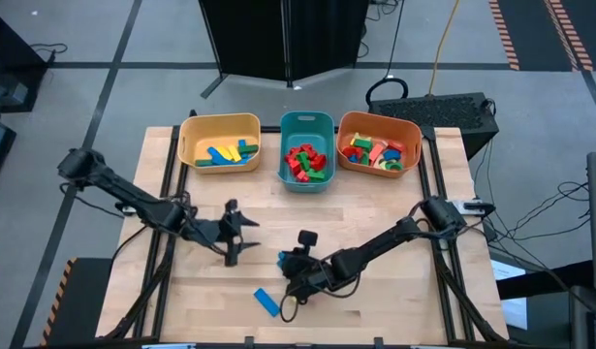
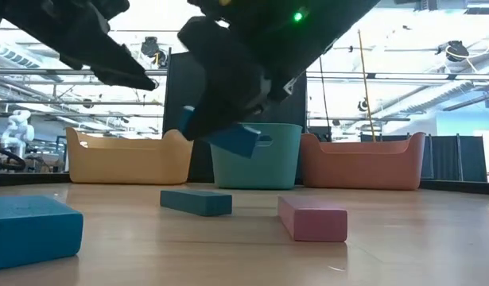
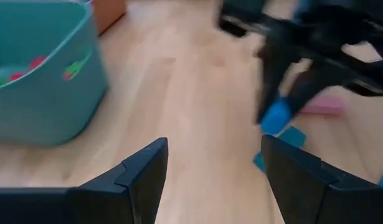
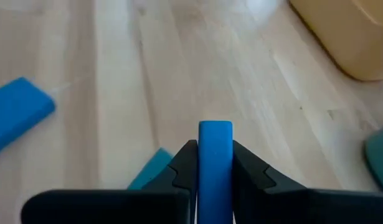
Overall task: Sort blocks by size
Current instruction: Put the blue rectangle block into the yellow bin
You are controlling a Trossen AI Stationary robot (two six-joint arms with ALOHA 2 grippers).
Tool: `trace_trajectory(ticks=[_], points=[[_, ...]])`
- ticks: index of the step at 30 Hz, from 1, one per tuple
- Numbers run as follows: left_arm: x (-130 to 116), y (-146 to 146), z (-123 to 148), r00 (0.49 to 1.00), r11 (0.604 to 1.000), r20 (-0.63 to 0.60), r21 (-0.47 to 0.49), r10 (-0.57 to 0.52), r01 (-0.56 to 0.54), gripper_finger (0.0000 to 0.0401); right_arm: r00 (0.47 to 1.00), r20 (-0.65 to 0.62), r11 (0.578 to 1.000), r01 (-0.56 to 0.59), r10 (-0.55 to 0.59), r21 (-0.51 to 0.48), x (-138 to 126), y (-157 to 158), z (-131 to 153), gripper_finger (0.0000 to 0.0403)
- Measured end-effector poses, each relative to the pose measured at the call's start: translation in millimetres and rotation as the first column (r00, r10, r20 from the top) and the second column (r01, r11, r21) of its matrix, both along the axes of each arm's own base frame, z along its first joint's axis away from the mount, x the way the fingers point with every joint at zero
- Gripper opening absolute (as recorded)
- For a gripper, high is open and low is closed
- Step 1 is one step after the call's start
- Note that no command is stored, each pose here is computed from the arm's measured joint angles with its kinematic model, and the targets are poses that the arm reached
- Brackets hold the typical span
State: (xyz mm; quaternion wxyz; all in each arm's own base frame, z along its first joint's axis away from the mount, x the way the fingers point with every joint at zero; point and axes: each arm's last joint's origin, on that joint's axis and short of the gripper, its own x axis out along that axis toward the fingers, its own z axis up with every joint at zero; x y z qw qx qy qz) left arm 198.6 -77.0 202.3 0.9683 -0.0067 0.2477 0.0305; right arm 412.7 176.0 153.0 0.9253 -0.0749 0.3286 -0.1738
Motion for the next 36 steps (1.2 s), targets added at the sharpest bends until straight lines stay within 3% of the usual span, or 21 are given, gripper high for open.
trace_trajectory(ticks=[6, 17, 28, 36], points=[[13.3, -18.6, -13.6, 0.995, 0.992, 0.016, 0.080, -0.101, 0.099, 0.0247, 0.999, 0.039, 1.000, 0.005, -0.005, -0.013, 8.1, -9.7, 3.9, 0.0046], [27.7, -27.2, -27.7, 0.988, 0.977, 0.036, 0.157, -0.153, 0.145, 0.0245, 0.997, 0.070, 0.999, -0.018, 0.021, -0.036, 14.0, -13.5, 8.6, 0.0046], [36.1, -31.3, -32.5, 0.975, 0.967, 0.074, 0.162, -0.209, 0.195, 0.0184, 0.997, 0.070, 0.999, -0.017, 0.019, -0.034, 14.8, -15.5, 9.0, 0.0046], [40.7, -27.0, -39.2, 0.980, 0.968, 0.052, 0.175, -0.194, 0.182, 0.0175, 0.997, 0.070, 0.999, -0.018, 0.021, -0.036, 15.0, -15.8, 9.2, 0.0046]])
